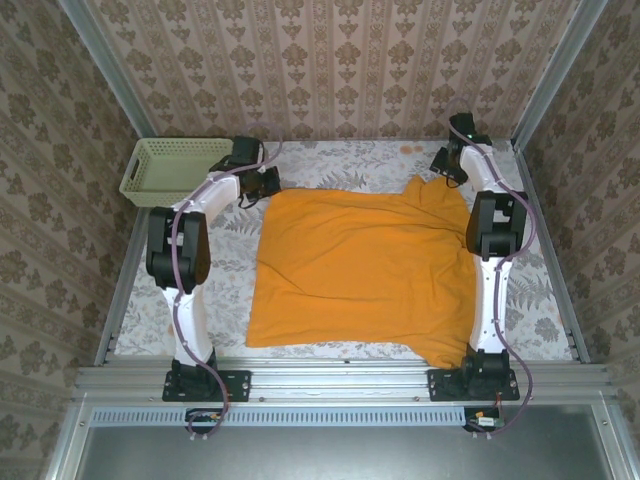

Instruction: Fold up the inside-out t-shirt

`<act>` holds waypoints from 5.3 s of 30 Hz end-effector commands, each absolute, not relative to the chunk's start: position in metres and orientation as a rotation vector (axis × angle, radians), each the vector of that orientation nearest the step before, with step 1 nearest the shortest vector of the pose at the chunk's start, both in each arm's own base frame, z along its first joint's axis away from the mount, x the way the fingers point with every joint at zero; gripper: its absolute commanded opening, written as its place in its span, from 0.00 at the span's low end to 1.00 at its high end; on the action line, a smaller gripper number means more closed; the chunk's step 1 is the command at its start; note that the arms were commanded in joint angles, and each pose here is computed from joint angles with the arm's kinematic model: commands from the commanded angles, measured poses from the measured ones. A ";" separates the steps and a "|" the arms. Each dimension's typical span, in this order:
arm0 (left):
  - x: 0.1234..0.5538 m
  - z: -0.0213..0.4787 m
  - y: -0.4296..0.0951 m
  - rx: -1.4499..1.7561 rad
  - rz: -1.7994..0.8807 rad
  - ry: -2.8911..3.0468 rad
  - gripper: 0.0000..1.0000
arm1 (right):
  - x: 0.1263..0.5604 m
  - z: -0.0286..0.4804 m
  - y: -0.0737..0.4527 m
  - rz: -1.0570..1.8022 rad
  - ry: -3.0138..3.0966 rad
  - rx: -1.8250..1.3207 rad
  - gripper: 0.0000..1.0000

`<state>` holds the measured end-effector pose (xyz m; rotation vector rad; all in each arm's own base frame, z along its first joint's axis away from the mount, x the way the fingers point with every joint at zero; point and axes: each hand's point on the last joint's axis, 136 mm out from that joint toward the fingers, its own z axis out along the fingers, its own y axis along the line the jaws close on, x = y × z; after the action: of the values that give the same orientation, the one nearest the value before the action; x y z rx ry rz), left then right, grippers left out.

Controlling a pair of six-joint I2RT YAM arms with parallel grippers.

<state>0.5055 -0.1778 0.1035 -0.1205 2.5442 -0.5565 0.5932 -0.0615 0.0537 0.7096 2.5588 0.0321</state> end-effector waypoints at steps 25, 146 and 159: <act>0.514 0.165 -0.091 -0.383 -0.633 2.307 0.00 | 0.532 0.208 -0.069 0.022 2.190 0.552 0.00; 0.579 0.134 -0.093 -0.275 -0.387 2.446 0.00 | 0.651 0.253 -0.051 0.081 2.007 0.420 0.00; 0.524 0.159 -0.104 -0.261 -0.461 2.419 0.00 | 0.561 0.262 -0.032 0.194 1.983 0.429 0.00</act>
<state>0.5322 -0.1022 0.1406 -0.2816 2.4669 -0.4384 0.5728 -0.0392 0.2287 0.4464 2.0805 0.1422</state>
